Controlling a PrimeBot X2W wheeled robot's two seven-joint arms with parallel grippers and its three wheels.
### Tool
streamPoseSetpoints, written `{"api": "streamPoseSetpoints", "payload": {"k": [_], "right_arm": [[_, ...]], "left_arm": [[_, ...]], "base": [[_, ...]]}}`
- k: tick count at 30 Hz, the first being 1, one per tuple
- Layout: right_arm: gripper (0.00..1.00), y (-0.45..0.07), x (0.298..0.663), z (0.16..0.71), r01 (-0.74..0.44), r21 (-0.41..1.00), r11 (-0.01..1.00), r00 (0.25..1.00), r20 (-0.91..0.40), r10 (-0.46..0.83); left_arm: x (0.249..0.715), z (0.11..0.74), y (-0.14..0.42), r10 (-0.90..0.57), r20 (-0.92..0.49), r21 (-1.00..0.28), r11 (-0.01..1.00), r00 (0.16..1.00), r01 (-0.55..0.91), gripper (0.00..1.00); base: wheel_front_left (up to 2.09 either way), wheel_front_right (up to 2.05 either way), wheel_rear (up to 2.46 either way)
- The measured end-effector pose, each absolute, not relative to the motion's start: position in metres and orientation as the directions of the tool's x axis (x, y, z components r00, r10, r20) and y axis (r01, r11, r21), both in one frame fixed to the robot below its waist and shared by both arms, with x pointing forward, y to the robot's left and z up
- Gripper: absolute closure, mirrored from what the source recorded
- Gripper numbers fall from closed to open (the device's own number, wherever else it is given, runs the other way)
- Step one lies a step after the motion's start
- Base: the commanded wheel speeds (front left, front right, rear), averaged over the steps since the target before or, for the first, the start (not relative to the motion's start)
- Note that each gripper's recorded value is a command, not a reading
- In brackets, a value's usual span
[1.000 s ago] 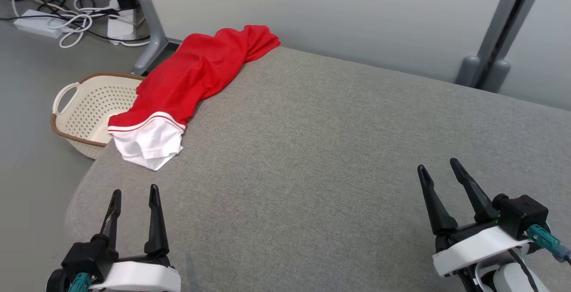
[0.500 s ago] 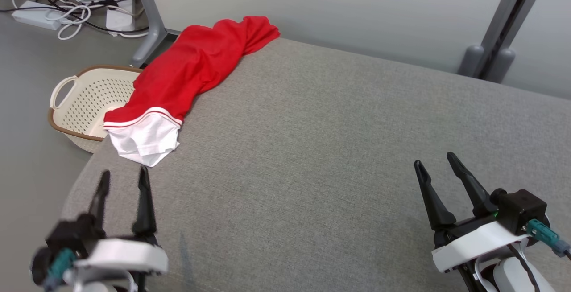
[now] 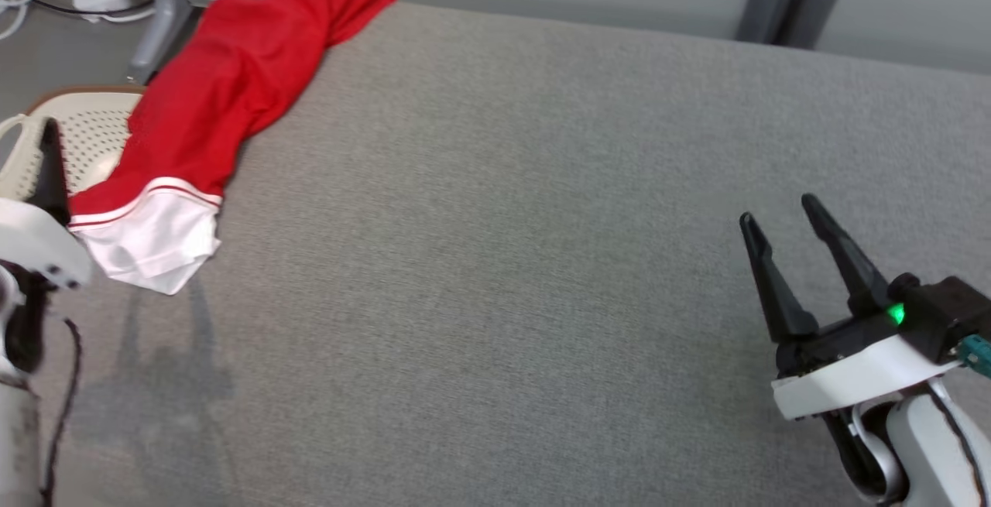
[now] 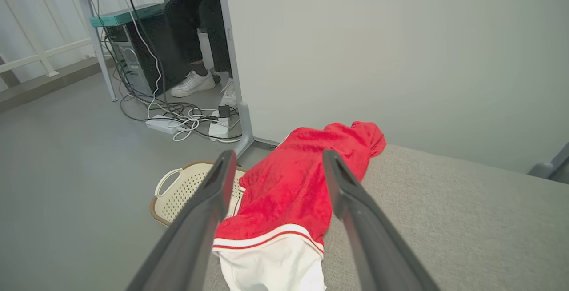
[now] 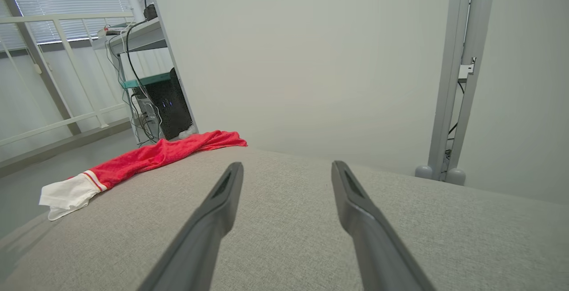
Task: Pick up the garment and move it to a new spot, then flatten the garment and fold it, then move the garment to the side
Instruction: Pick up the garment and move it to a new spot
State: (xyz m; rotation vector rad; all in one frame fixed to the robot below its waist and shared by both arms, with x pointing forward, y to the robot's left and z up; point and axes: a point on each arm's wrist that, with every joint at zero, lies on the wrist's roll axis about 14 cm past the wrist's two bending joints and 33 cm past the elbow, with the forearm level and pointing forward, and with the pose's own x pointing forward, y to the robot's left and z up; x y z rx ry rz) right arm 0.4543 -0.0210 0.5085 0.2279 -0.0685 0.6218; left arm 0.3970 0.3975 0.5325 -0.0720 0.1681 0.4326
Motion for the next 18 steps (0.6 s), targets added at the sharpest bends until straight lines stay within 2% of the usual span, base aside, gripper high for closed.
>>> {"api": "streamPoseSetpoints", "payload": {"k": [12, 18], "right_arm": [[0.00, -0.075, 0.487, 0.510, -0.506, 0.175, 0.844, 0.860, 0.170, 0.481], [0.00, -0.100, 0.492, 0.490, -0.452, 0.174, 0.875, 0.891, 0.128, 0.435]], "left_arm": [[0.451, 0.447, 0.422, 0.392, -0.489, -0.073, 0.872, 0.779, -0.484, 0.00], [0.446, 0.369, 0.410, 0.343, -0.701, -0.033, 0.860, 0.625, -0.509, 0.00]], "base": [[0.00, 0.00, 0.00], [0.00, 0.00, 0.00]]}}
